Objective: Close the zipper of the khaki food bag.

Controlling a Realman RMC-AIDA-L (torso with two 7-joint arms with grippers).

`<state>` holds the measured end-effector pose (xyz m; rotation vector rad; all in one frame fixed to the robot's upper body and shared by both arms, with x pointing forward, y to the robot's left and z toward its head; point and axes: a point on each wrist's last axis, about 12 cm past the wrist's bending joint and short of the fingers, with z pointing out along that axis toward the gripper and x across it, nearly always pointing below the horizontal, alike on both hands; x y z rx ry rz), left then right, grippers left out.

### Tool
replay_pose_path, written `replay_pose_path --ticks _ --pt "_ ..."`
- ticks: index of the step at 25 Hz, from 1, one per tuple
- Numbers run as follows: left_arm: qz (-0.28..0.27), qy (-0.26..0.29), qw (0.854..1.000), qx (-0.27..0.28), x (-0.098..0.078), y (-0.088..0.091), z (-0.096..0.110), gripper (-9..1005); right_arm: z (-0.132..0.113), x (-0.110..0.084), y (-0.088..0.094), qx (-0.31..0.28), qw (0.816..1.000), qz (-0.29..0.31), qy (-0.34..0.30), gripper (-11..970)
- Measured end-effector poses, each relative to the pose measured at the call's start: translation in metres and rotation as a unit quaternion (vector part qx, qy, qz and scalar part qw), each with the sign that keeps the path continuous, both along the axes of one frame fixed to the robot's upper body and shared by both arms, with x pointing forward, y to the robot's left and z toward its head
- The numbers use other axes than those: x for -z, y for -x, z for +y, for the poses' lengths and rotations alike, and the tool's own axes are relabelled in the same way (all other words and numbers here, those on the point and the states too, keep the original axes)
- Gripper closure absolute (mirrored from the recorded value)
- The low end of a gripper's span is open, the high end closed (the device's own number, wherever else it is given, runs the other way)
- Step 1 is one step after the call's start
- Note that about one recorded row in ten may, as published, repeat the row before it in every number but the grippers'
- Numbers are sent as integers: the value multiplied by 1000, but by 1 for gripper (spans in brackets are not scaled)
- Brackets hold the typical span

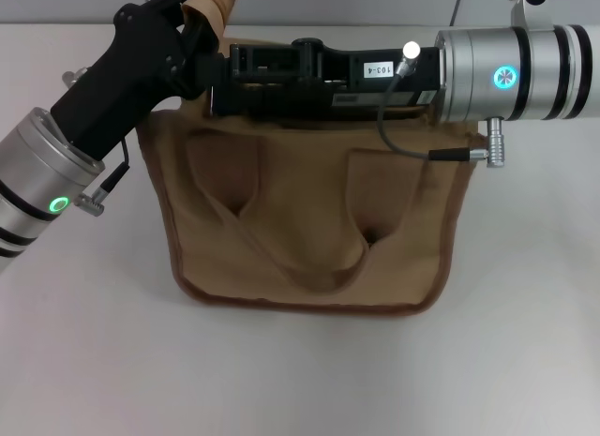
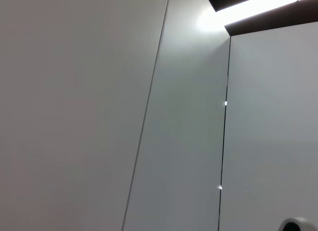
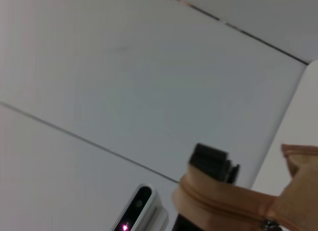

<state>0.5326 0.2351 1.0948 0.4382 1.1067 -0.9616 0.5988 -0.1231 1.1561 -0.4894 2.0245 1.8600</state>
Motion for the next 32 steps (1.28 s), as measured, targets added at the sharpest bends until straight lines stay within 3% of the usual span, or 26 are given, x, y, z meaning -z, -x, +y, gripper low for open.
replay_pose_path --ticks 11,32 --pt "3 5 1000 -16 1 -1 4 975 -16 8 6 19 1000 0 -19 200" --pt "11 18 1000 -9 1 -1 -1 975 -7 7 3 18 1000 -16 -10 201"
